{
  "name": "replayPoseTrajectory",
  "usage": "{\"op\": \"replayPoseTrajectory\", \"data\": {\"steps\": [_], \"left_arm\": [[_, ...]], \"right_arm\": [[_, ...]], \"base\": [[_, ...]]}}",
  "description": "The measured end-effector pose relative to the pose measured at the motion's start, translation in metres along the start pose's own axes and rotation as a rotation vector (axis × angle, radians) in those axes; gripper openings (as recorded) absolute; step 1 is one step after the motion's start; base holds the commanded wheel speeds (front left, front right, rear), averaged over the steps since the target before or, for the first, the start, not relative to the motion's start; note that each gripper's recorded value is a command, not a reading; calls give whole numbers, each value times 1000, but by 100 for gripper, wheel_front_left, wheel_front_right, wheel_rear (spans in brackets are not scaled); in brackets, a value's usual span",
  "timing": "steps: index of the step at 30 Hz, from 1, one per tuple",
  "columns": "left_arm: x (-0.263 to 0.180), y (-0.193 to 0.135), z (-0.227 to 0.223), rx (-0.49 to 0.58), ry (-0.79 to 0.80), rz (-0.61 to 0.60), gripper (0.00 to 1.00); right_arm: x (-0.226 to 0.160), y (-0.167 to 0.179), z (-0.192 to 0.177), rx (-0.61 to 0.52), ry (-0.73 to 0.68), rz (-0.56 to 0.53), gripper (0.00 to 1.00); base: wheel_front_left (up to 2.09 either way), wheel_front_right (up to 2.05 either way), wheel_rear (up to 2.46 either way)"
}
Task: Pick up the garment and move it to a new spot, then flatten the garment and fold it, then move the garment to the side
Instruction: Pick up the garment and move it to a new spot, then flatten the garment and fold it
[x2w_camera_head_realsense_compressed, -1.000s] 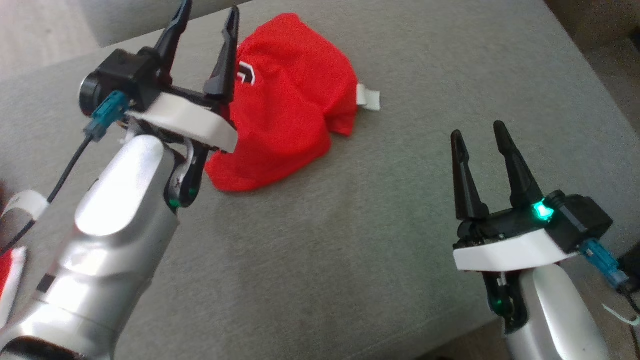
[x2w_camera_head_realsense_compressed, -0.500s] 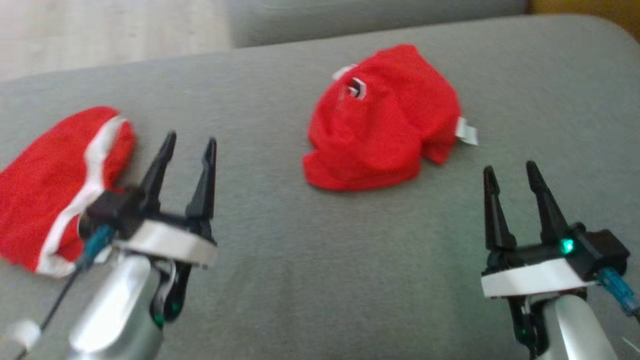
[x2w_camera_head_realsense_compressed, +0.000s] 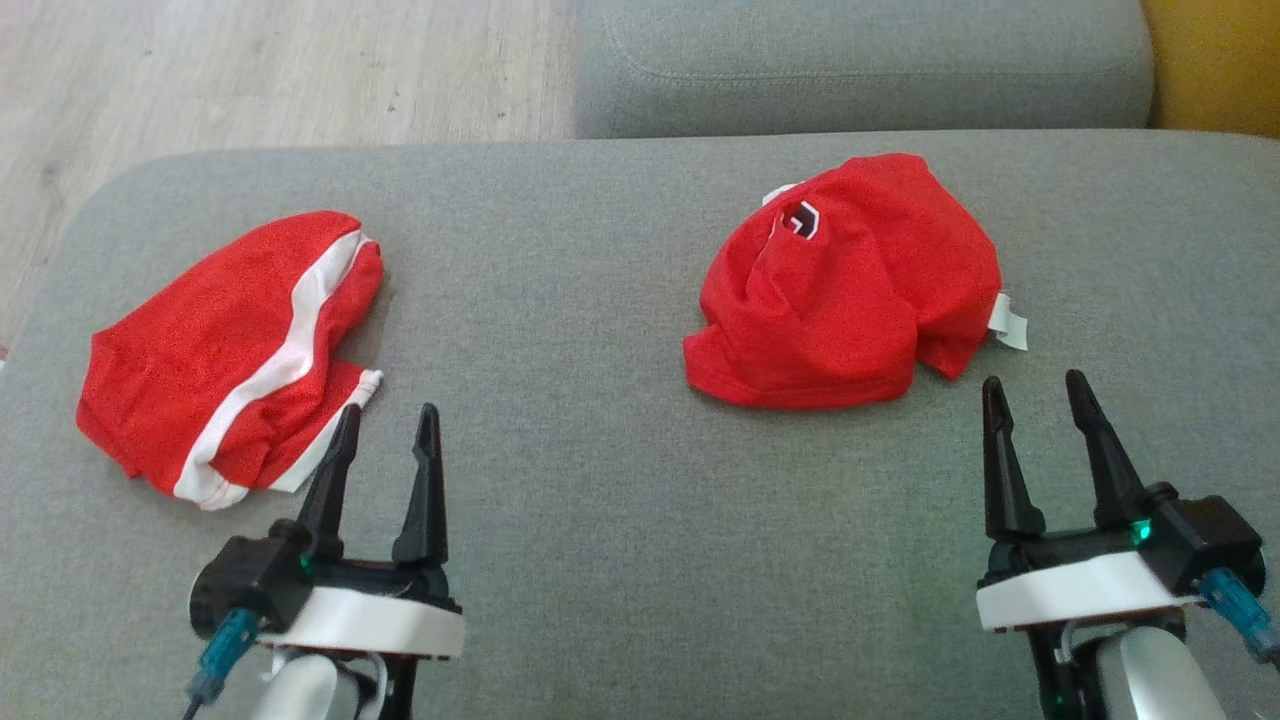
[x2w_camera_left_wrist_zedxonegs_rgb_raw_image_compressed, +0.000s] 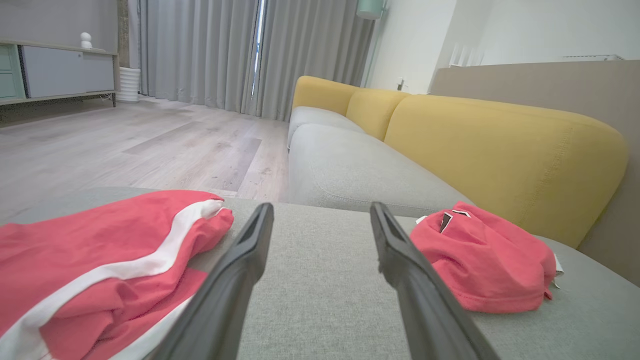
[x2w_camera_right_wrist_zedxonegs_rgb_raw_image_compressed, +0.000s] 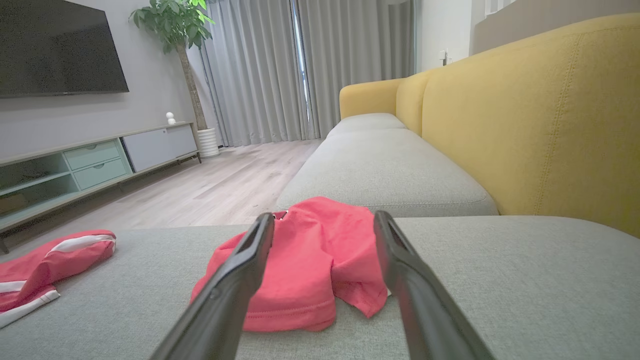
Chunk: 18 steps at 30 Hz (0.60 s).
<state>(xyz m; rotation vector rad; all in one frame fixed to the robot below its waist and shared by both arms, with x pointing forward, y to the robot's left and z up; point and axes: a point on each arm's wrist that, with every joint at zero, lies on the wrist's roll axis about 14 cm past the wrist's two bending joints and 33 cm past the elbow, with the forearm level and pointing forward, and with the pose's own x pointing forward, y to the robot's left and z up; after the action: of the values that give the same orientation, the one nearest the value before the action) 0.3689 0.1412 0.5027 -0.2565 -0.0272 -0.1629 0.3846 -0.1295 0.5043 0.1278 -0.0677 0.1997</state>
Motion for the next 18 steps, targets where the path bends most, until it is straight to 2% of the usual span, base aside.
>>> {"op": "replayPoseTrajectory", "data": {"steps": [5,9,18], "left_arm": [[2,-4,0,9,-7,-22,100],[3,-1,-6,12,8,-18,100],[7,16,-21,20,56,20,100]], "right_arm": [[1,0,-8,4,24,2,100],[4,0,-31,19,91,-1,100],[50,10,-72,87,207,25,100]], "base": [[0,0,0],[0,0,0],[0,0,0]]}}
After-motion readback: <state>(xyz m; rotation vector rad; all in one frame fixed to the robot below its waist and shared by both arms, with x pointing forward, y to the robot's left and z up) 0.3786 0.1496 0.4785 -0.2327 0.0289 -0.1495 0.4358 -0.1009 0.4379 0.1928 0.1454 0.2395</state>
